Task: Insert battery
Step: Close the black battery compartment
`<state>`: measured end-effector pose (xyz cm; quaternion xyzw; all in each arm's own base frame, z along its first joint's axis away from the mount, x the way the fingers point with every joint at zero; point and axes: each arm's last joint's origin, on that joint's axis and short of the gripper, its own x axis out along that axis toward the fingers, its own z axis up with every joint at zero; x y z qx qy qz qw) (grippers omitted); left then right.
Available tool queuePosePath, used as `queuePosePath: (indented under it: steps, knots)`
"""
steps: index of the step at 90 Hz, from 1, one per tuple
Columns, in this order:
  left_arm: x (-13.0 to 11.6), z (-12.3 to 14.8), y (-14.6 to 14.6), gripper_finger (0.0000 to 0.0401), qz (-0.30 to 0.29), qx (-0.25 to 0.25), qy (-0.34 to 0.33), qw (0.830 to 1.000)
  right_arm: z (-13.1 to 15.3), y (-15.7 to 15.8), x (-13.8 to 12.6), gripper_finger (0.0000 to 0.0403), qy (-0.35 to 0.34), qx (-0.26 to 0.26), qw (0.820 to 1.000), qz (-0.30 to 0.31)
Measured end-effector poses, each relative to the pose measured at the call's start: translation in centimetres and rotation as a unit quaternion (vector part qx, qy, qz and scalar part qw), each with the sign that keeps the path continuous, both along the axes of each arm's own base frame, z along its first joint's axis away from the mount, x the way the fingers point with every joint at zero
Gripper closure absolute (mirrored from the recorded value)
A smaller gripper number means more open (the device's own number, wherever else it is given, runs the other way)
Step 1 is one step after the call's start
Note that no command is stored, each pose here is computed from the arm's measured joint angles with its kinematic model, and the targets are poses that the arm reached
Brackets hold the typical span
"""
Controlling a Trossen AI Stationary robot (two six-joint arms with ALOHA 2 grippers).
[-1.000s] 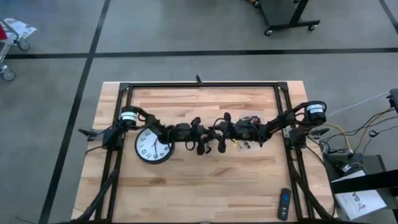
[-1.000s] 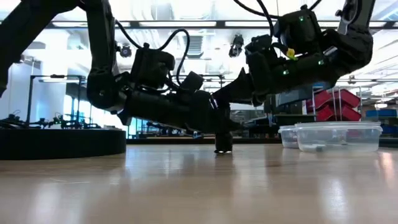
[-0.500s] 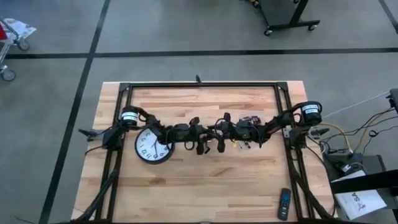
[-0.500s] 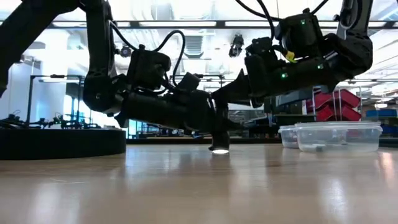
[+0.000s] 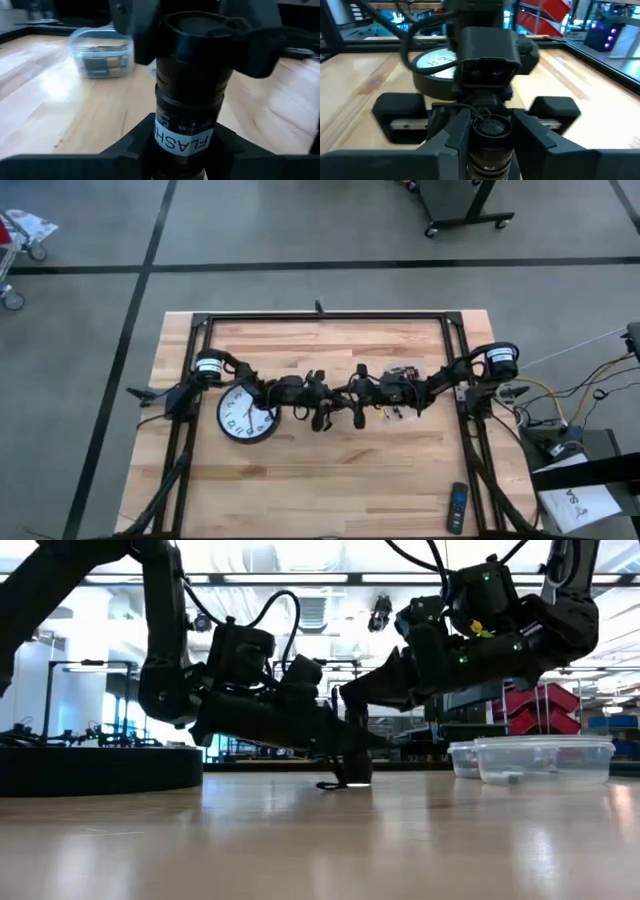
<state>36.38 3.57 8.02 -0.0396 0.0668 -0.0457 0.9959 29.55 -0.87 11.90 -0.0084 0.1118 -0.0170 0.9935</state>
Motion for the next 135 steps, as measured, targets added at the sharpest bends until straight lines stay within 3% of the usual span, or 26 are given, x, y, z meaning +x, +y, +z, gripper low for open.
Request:
queuePosePath:
  steps: [26,57,91,106,123,135]
  knots:
    - [-0.5,0.4,2.2,0.0302,-0.103,-0.017,-0.004,0.995,0.3,-0.3,0.3,0.0308,-0.005,0.001,0.999,0.043]
    - [0.0,1.3,2.4,0.0302,-0.211,-0.021,-0.02,0.977,1.6,-1.4,1.6,0.0308,-0.032,0.016,0.99,0.135]
    - [-0.1,3.6,3.1,0.0303,-0.352,-0.02,-0.058,0.934,4.1,-1.9,3.3,0.0309,-0.07,0.05,0.969,0.233]
    - [-0.2,3.6,3.6,0.03,-0.338,-0.012,-0.059,0.939,4.1,-2.6,3.3,0.0309,-0.051,0.042,0.972,0.224]
    - [-0.1,3.5,3.9,0.0226,-0.294,-0.014,-0.053,0.954,3.1,-3.0,3.0,0.031,-0.011,0.053,0.977,0.207]
    - [-0.1,3.4,4.0,0.0204,-0.282,-0.014,-0.048,0.958,2.8,-3.1,3.0,0.031,-0.001,0.046,0.981,0.187]
